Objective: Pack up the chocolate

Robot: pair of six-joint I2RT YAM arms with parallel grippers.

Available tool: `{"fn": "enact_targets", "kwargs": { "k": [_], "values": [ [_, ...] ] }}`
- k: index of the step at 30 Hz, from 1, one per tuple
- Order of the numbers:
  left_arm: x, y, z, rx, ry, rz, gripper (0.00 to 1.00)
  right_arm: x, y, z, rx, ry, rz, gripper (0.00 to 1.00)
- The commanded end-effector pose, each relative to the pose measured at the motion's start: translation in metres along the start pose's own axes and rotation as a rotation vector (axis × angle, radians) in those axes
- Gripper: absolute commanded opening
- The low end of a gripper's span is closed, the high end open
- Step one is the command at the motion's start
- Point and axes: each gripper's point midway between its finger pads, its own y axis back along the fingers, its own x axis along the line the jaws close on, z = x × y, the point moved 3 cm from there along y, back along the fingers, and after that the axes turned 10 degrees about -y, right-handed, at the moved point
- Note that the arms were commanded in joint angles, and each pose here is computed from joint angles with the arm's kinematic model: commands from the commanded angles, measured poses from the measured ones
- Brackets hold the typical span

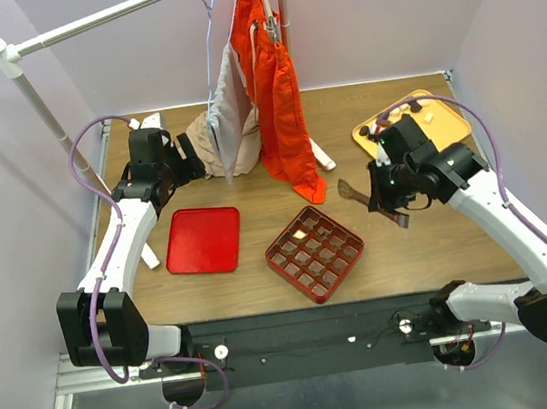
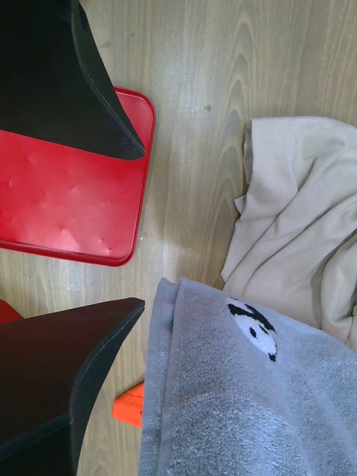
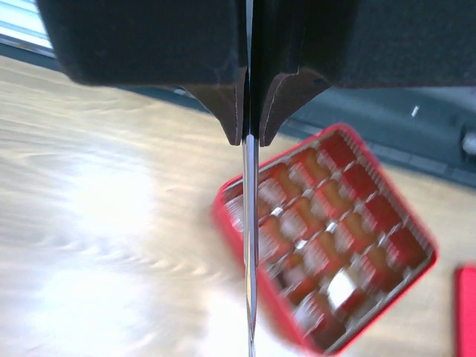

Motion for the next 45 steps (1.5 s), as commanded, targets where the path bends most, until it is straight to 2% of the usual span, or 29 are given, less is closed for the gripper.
{"fn": "enact_targets", "kwargs": {
  "k": [1, 4, 8, 14, 23, 30, 33, 45],
  "values": [
    [-0.002, 0.0, 0.005, -0.023, -0.016, -0.012, 0.84, -0.021, 0.008, 0.048, -0.202, -0.019, -0.228, 0.1],
    [-0.002, -0.003, 0.006, -0.024, -0.02, -0.012, 0.84, -0.041, 0.005, 0.077, -0.283, -0.063, -0.352, 0.13],
    [-0.002, -0.005, 0.005, -0.015, -0.032, -0.018, 0.84, -0.06, -0.009, 0.114, -0.351, -0.148, -0.329, 0.14],
    [-0.001, -0.009, 0.001, 0.0, -0.047, -0.02, 0.84, -0.105, -0.037, 0.146, -0.385, -0.272, -0.319, 0.21],
    [-0.002, -0.01, -0.002, 0.009, -0.045, -0.027, 0.84, -0.118, -0.084, 0.158, -0.353, -0.333, -0.27, 0.36],
    [-0.001, -0.013, -0.004, 0.018, -0.041, -0.024, 0.84, -0.116, -0.107, 0.161, -0.314, -0.337, -0.232, 0.38],
    [-0.001, -0.012, -0.003, 0.018, -0.04, -0.024, 0.84, -0.115, -0.114, 0.16, -0.294, -0.335, -0.218, 0.43],
    [-0.001, -0.013, -0.002, 0.02, -0.037, -0.02, 0.84, -0.122, -0.133, 0.16, -0.263, -0.33, -0.237, 0.44]
  ]
}}
